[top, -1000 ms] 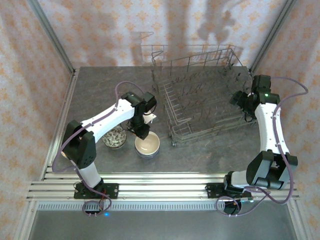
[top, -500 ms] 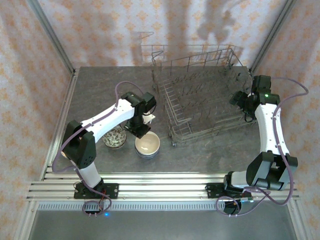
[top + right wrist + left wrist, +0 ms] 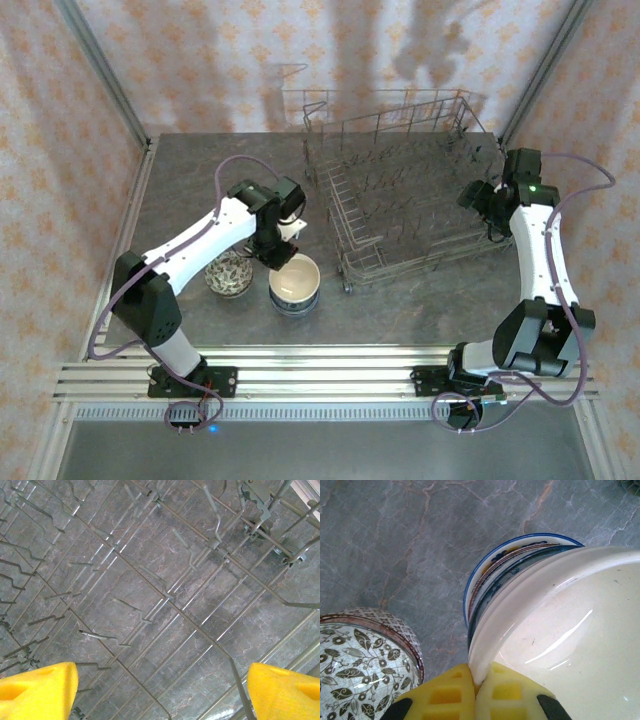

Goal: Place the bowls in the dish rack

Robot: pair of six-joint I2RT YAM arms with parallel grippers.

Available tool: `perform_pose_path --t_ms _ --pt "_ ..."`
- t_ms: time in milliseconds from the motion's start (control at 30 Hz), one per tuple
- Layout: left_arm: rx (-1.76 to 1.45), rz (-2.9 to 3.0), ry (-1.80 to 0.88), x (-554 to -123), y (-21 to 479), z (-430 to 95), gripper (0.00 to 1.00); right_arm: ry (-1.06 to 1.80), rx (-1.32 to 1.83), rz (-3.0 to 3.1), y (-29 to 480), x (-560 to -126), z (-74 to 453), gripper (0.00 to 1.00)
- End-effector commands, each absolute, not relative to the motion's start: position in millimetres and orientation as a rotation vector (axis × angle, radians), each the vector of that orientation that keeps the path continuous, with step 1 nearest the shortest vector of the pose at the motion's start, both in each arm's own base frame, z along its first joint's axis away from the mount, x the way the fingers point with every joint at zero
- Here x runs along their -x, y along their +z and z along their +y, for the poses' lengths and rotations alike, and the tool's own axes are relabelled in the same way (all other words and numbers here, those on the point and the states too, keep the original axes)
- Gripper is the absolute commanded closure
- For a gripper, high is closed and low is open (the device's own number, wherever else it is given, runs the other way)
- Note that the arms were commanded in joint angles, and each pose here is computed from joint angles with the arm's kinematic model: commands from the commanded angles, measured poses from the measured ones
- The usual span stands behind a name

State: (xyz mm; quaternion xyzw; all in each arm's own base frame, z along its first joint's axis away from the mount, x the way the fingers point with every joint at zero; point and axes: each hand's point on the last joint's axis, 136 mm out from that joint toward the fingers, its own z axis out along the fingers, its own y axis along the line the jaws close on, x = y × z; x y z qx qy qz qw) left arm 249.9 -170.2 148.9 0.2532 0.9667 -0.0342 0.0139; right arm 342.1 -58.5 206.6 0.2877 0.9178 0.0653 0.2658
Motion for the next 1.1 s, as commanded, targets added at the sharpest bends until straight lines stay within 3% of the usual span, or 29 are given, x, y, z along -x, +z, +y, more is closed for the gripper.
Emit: perform_pose_path --t_ms 0,500,800,1067 --pt "-0.669 2.953 -0.189 -257 173 -164 1.00 0.228 -0.749 2.440 224 -354 -52 0.13" --pt "-0.252 2.730 -0.421 -310 220 -144 1.00 0.273 -0.516 2.467 266 -402 -2 0.15" --pt "-0.056 2.438 -0.450 -363 290 -144 1.00 0.257 -0.345 2.440 300 -418 38 0.17" --pt "0.039 2.194 -0.594 -406 354 -167 1.00 0.341 -0.112 2.375 349 -403 96 0.25"
